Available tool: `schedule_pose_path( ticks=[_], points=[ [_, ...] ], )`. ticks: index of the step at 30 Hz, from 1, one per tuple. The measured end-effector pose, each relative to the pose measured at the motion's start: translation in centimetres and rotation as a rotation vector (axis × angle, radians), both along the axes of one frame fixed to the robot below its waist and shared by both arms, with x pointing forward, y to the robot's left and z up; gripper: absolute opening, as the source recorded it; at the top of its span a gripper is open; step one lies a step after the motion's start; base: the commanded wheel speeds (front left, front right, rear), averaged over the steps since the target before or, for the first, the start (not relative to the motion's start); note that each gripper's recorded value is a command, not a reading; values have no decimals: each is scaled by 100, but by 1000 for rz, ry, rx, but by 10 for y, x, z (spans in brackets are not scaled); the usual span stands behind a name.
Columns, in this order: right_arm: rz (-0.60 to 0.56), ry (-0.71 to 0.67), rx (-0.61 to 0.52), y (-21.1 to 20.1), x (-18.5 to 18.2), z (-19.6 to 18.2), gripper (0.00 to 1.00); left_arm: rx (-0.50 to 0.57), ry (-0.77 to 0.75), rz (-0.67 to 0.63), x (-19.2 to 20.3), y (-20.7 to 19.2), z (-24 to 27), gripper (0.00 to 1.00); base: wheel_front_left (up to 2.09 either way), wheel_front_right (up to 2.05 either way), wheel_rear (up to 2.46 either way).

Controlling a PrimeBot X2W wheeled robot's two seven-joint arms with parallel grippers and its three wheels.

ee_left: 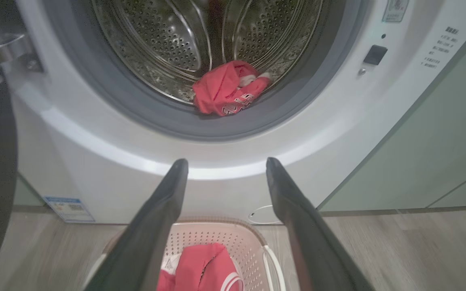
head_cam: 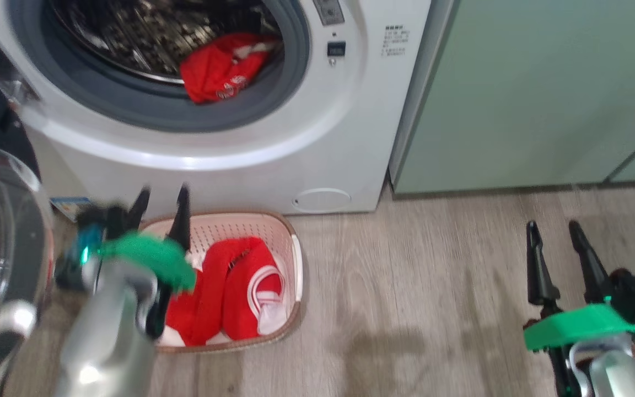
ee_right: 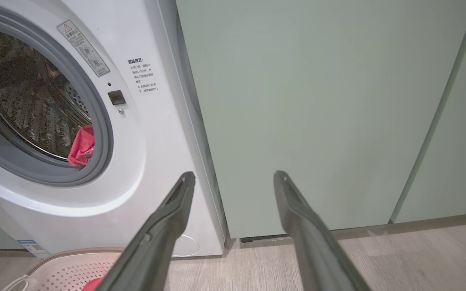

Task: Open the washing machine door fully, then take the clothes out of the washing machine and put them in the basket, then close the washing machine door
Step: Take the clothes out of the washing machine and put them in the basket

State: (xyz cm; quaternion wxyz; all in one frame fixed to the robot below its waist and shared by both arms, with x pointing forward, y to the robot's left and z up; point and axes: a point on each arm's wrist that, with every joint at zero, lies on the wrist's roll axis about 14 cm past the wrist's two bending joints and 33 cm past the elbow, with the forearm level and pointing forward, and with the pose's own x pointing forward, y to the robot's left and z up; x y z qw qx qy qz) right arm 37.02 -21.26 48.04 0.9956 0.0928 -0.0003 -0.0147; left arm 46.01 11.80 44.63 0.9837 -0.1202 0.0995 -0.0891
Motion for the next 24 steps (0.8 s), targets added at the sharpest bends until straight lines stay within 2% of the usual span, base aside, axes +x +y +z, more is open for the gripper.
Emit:
schedule_pose_path(
  ticks=[7, 10, 18, 24],
  points=[
    [-8, 20, -5, -3, 22, -8, 100, -28, 155, -163, 62, -53, 9, 100, 0, 0, 0],
    [-8, 34, -7, -3, 31, -14, 100, -4, 220, -209, 87, -64, 7, 100, 0, 0, 0],
    [-46, 91, -19, -17, 47, -36, 100, 79, 292, -189, 165, -67, 1, 100, 0, 0, 0],
    [-63, 126, -36, -25, 61, -52, 100, 110, 365, -164, 204, -73, -28, 100, 0, 0, 0]
  ],
)
